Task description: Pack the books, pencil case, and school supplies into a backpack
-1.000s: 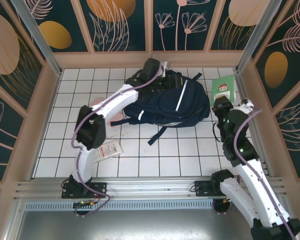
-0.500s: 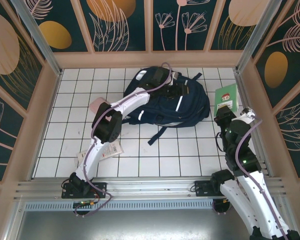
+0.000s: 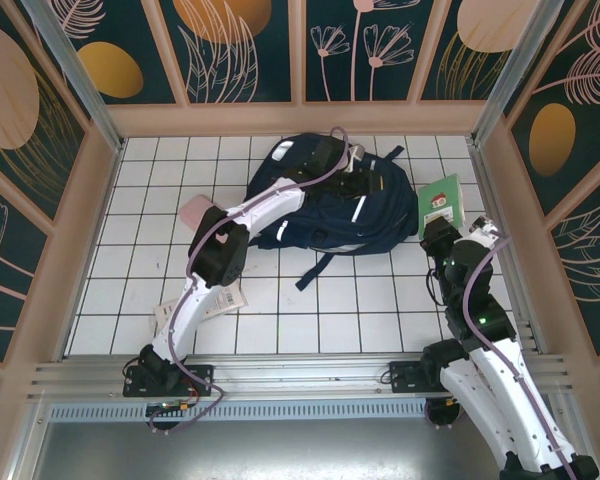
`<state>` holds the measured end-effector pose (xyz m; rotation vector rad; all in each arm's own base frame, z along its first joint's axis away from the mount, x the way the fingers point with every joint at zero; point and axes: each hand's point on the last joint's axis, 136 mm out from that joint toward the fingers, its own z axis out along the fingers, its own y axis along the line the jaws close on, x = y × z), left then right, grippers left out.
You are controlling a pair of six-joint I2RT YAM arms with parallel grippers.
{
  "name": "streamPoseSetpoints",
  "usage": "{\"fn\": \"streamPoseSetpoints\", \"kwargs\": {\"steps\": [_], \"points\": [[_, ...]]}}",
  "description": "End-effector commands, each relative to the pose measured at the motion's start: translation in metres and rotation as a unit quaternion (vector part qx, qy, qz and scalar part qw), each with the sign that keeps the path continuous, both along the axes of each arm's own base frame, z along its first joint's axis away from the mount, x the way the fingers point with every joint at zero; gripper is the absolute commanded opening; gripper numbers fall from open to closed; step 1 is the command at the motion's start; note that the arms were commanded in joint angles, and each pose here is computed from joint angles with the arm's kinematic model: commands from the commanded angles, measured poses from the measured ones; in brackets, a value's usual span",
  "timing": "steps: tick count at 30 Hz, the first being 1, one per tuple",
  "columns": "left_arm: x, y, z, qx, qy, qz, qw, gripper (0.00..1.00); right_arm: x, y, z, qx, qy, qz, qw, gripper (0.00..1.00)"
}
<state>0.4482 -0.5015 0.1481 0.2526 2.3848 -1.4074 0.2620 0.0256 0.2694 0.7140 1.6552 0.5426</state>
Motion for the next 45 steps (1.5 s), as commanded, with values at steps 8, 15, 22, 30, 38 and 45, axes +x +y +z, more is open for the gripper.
{"fn": "streamPoseSetpoints", "kwargs": {"steps": [8,15,22,30,38,45], "points": [[0.015,0.010,-0.033,0.082,-0.028,0.033,0.996,0.41,0.000,0.004,0.021,0.021,-0.040,0.010,0.999,0.00],[0.016,0.008,-0.031,0.091,-0.041,0.031,0.995,0.10,0.001,0.005,0.021,0.019,-0.043,0.013,0.999,0.00],[0.023,0.014,0.067,0.037,-0.099,0.028,0.994,0.00,0.004,0.003,0.022,-0.005,-0.036,0.009,0.999,0.00],[0.034,0.078,0.185,-0.047,-0.119,0.057,0.990,0.00,0.010,0.004,0.041,-0.031,-0.032,0.015,0.999,0.00],[0.023,0.110,0.240,-0.071,-0.153,0.059,0.984,0.00,0.032,0.014,0.027,-0.021,-0.001,0.057,0.998,0.00],[0.017,0.117,0.259,-0.091,-0.163,0.049,0.981,0.00,0.057,0.060,0.014,0.013,0.001,0.231,0.973,0.00]]}}
